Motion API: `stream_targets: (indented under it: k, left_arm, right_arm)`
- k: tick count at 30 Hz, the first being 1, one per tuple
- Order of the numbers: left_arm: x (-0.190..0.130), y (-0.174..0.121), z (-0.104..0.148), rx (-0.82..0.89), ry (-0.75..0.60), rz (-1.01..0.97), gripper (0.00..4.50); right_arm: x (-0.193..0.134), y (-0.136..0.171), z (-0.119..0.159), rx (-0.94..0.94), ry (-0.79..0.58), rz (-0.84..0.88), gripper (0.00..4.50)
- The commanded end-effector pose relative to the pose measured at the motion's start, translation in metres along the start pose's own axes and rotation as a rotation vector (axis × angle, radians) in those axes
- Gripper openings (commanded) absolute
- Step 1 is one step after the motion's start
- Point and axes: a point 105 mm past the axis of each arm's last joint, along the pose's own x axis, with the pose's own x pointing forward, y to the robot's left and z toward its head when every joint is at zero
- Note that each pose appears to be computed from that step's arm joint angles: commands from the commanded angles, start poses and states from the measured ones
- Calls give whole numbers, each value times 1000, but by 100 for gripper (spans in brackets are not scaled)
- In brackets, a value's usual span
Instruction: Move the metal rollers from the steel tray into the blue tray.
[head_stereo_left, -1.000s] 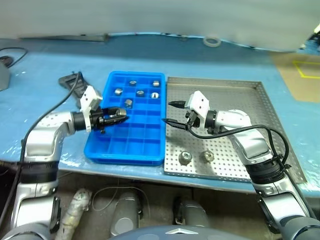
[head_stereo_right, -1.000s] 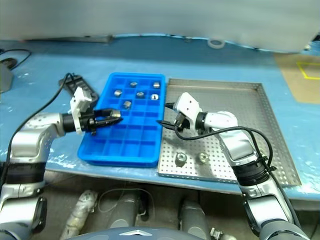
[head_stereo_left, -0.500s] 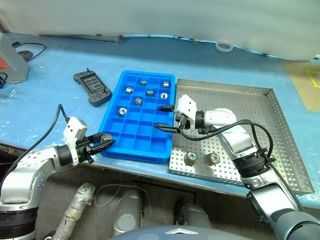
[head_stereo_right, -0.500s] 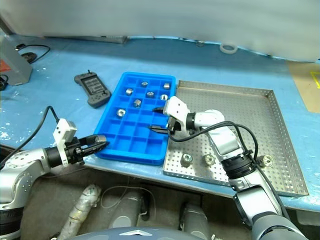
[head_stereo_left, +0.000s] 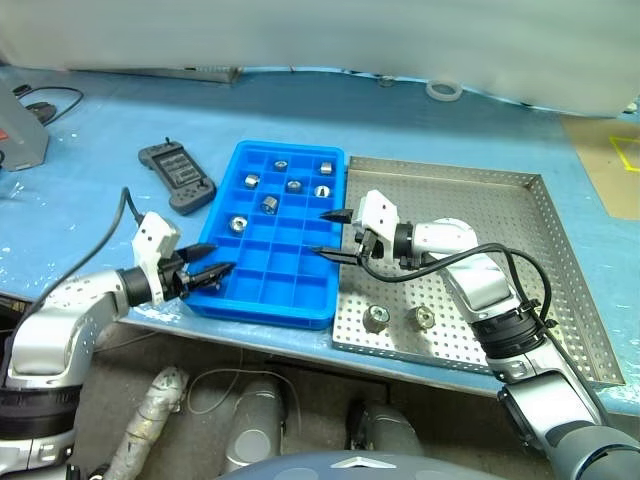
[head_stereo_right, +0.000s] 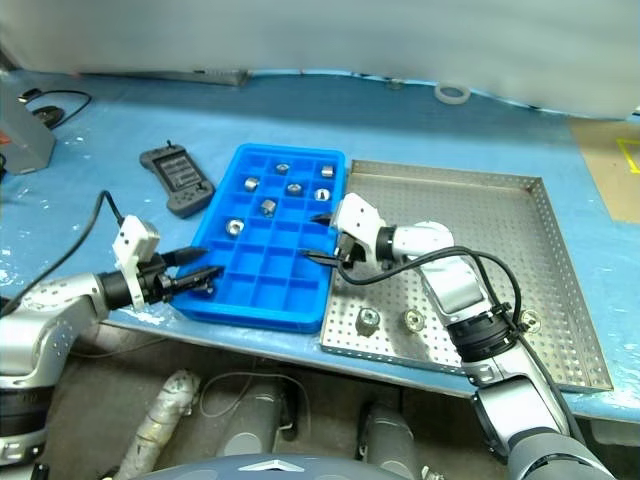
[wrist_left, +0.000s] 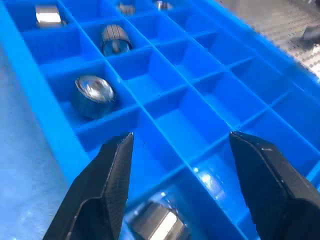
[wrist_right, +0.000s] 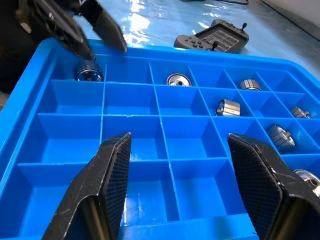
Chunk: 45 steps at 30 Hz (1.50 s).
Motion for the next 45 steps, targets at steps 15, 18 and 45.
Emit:
stream_targets:
  k: [15, 18, 45]
  left_arm:
    - [132, -63, 56, 227, -27, -585, 319]
    - [136, -82, 49, 267, 29, -729, 319]
    - [144, -152, -2, 356, 358, -981, 319]
  right_arm:
    - [-103, -4, -16, 57, 157, -483, 324]
    - [-116, 4, -20, 82, 192, -546, 324]
    - [-121, 48, -32, 216, 261, -594, 324]
